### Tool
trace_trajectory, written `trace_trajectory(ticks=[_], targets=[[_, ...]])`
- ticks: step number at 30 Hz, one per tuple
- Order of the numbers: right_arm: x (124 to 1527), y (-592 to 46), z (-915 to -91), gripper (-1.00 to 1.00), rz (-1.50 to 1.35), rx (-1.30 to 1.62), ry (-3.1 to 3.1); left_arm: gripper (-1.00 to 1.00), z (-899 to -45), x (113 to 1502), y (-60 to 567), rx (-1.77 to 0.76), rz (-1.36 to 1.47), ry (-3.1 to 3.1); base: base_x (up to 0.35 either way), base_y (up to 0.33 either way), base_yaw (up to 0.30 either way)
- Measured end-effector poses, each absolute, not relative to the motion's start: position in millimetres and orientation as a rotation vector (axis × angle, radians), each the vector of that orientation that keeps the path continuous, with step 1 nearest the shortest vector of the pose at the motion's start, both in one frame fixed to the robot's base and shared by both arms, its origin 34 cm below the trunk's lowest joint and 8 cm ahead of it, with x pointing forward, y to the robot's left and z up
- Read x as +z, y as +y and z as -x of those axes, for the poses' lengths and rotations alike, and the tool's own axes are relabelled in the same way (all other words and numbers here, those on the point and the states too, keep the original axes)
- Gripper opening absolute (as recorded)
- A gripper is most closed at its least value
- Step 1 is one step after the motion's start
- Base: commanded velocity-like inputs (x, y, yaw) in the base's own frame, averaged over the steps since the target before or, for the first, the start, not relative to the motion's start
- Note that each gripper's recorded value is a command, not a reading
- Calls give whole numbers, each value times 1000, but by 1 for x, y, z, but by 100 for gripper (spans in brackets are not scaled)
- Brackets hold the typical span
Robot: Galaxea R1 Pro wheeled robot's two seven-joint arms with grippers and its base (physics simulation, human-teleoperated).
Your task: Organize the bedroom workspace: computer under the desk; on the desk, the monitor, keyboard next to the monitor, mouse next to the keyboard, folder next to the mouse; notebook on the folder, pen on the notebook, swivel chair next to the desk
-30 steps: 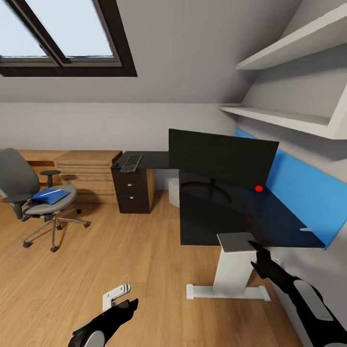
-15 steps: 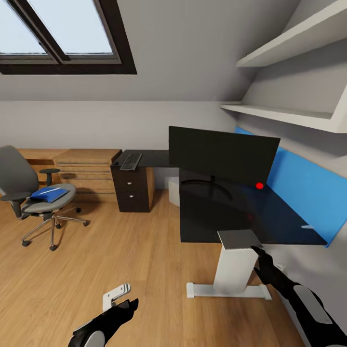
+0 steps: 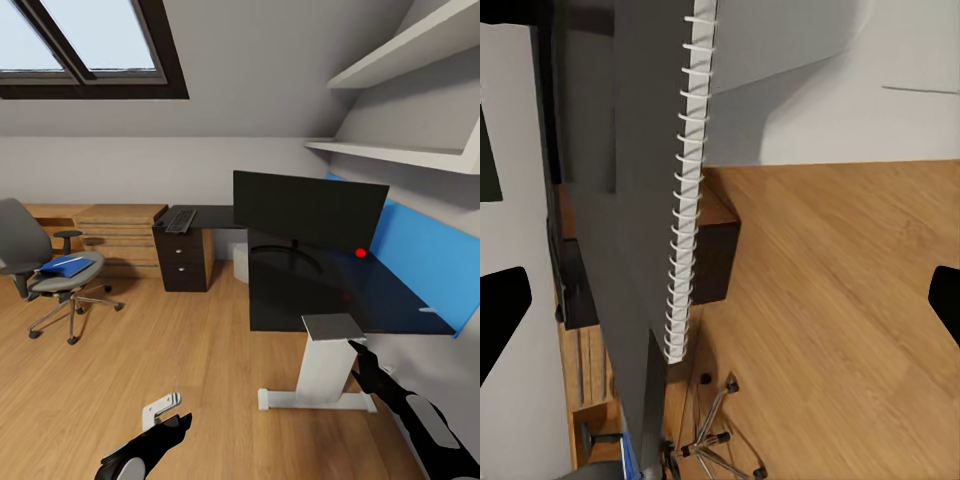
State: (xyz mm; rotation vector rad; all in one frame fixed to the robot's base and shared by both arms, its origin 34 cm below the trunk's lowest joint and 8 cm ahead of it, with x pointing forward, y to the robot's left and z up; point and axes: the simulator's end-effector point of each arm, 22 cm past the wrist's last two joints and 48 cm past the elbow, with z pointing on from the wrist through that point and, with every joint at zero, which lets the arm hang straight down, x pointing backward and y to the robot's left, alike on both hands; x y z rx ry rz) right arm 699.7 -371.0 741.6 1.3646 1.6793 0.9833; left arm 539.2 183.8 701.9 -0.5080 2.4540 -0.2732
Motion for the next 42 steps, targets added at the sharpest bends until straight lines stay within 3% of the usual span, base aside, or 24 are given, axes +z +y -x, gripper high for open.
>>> trace_trajectory(ticks=[42], targets=[[714, -358, -706, 100, -1358, 1159, 1589, 100, -534, 644, 184, -268, 505, 2458, 0, 0, 0]])
